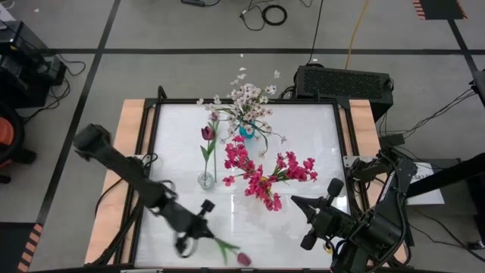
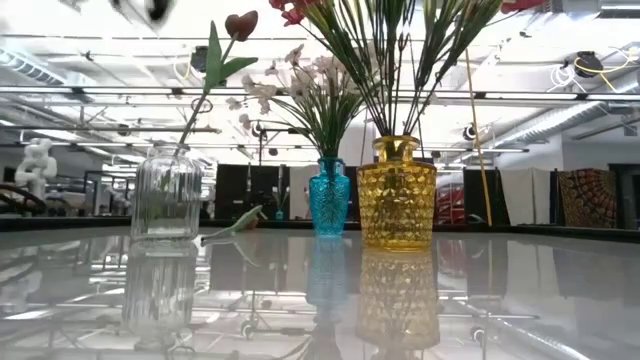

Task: Sort flowers into vase by color
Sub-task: Put the bottom red flower into the transparent vase

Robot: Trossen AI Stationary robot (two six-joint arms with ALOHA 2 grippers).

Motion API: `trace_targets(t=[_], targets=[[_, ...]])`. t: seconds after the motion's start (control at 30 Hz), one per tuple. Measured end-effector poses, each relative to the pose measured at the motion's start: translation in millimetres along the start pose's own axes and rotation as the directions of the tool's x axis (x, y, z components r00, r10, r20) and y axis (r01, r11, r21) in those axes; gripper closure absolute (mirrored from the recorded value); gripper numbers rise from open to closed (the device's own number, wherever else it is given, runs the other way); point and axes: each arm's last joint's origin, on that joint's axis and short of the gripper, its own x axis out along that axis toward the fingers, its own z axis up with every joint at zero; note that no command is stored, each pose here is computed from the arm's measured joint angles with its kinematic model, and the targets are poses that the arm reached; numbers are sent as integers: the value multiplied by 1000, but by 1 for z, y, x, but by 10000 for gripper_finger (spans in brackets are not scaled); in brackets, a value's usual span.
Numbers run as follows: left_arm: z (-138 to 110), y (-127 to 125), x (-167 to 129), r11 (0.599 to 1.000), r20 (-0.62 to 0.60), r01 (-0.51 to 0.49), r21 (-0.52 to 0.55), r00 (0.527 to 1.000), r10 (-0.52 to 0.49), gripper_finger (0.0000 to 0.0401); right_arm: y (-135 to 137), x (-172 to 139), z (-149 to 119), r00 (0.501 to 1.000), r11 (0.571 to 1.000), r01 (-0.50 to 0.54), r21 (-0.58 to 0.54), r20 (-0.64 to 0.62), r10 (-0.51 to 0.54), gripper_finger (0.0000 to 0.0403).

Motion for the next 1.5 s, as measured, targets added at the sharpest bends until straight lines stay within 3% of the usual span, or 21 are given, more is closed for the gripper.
trace_targets(t=[0.17, 0.33, 0.43, 0.67, 0.83, 1.07, 1.3, 1.5], targets=[[37, -19, -66, 996, 266, -54, 73, 963, 33, 389, 2, 0, 6, 993, 994, 55, 98, 97, -64, 394], [57, -32, -116, 979, 503, -192, 76, 855, 129, 389, 16, 10, 22, 992, 979, 34, 203, 110, -57, 365], [66, -33, -130, 961, 592, -271, 47, 782, 192, 389, 34, 28, 31, 997, 985, -13, 170, 82, -1, 347], [85, -23, -148, 920, 755, -392, -19, 597, 270, 389, 63, 93, 45, 979, 980, -198, 0, 51, 198, 319], [92, -17, -156, 895, 816, -444, -39, 503, 285, 389, 58, 144, 52, 955, 953, -293, 70, 71, 289, 306], [97, -12, -152, 902, 865, -431, -32, 440, 241, 389, 69, 185, 59, 894, 897, -423, 127, 222, 390, 279], [100, -10, -140, 879, 897, -476, 4, 390, 207, 389, 63, 190, 70, 878, 898, -415, 143, 322, 355, 256], [101, -4, -132, 854, 910, -519, 16, 362, 203, 389, 60, 193, 75, 831, 867, -482, 128, 379, 407, 242]])
